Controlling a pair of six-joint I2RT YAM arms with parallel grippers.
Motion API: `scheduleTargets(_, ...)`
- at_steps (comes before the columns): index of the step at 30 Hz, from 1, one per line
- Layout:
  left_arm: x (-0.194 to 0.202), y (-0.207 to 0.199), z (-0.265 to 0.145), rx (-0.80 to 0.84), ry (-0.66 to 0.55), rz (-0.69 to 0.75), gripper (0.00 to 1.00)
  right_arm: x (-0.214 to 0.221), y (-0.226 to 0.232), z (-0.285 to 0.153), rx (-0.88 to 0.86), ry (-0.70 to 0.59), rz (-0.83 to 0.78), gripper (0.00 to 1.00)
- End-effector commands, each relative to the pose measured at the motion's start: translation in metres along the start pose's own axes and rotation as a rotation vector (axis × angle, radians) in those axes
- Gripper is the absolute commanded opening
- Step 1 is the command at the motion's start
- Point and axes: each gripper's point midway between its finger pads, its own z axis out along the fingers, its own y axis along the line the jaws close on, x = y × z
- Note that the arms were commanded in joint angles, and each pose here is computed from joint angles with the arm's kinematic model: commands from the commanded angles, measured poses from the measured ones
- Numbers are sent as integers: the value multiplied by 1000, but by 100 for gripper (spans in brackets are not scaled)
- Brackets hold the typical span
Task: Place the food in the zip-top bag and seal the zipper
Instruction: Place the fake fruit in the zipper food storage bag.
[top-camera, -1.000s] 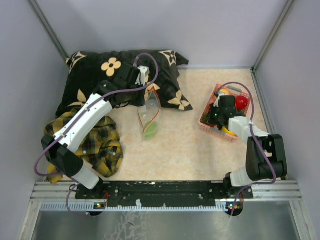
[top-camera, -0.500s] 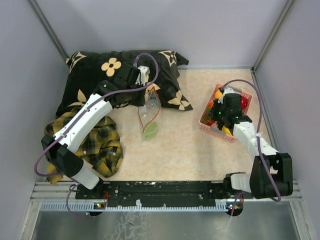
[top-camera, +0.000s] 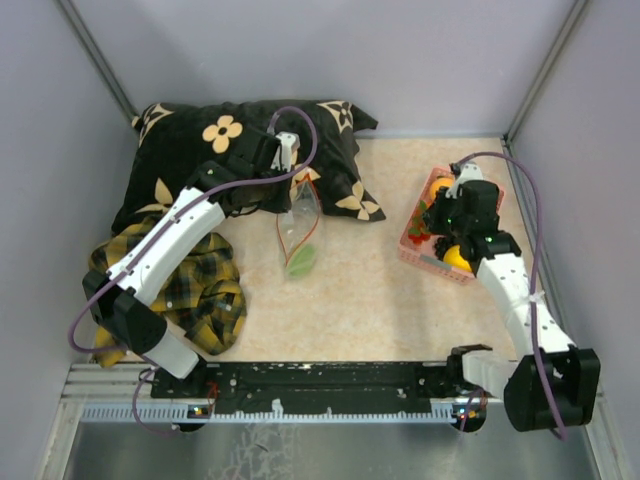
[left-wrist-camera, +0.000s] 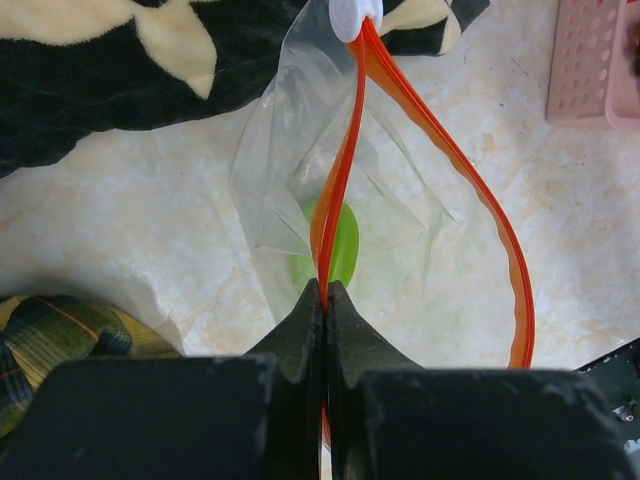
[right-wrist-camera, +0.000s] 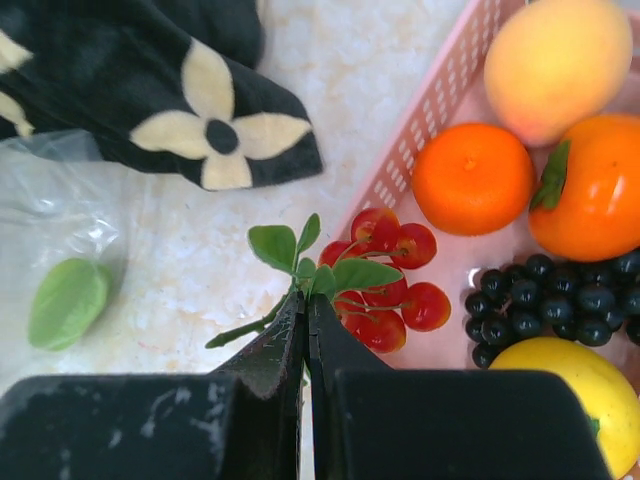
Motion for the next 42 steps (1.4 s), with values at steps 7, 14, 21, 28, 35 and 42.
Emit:
scheduleTargets(7,-8,-7,-11,40,-49,15,0,-78,66,-62,-229,-204,-42,0)
scheduleTargets(14,-8,-8,-12,46,-51,14,0,-96,124,-87,-399,-237,-99,0)
scheduleTargets(21,-7,-10,-13,55,-53,11,0,-104,186,-111,-631,-288,-98,0)
scheduleTargets(28,-7,-12,-14,71,-57,9,0,-102,251,-131,-842,-312,-103,0)
scheduleTargets(35,-11,-14,-19,81,-76,8,0,-101,298,-146,-1031,-336,-91,0)
scheduleTargets(42,-16,-16,-28,94,-108,3,0,-85,321,-131,-1108,-311,-61,0)
